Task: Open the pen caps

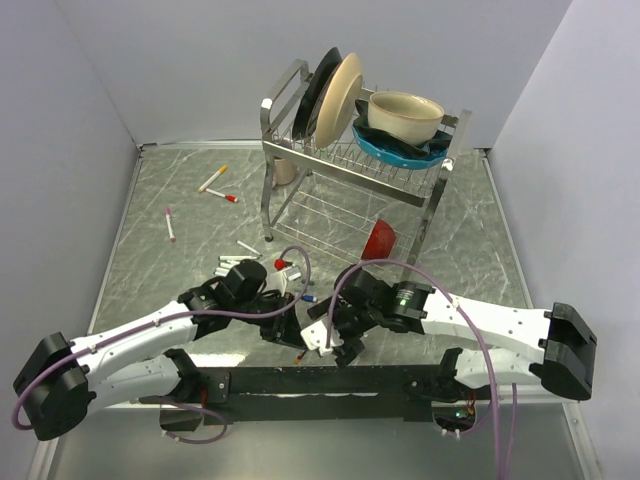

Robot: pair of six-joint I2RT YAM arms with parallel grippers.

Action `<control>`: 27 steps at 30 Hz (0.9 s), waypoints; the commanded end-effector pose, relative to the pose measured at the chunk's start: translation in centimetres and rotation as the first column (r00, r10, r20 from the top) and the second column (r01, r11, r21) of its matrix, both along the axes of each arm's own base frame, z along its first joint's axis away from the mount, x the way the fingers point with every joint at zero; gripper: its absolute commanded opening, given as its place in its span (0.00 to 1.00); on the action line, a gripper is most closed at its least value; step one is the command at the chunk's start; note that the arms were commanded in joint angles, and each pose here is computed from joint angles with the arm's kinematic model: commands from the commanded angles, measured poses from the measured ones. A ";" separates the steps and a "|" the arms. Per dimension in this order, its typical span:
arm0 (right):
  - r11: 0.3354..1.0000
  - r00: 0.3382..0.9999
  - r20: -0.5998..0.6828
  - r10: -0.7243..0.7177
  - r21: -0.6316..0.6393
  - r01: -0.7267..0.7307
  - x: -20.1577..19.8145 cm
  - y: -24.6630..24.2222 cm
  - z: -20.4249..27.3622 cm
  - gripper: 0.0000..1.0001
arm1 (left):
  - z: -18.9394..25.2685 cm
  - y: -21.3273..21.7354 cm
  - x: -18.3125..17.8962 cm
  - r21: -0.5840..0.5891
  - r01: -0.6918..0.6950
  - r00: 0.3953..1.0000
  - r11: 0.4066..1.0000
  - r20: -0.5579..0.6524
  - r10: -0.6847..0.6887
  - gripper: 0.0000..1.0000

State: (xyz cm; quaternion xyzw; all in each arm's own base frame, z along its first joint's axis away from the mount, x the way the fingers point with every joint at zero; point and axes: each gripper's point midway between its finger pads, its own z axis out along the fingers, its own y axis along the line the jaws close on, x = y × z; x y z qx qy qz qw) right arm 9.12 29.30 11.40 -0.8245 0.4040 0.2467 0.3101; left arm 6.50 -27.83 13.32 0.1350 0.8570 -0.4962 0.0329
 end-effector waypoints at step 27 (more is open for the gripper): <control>0.993 0.989 0.097 -0.113 -0.015 0.115 2.5 1.3 0.2 0.41 | 2.6 0.2 -0.6 -0.070 0.040 0.996 0.997 0.078 -0.034 0.01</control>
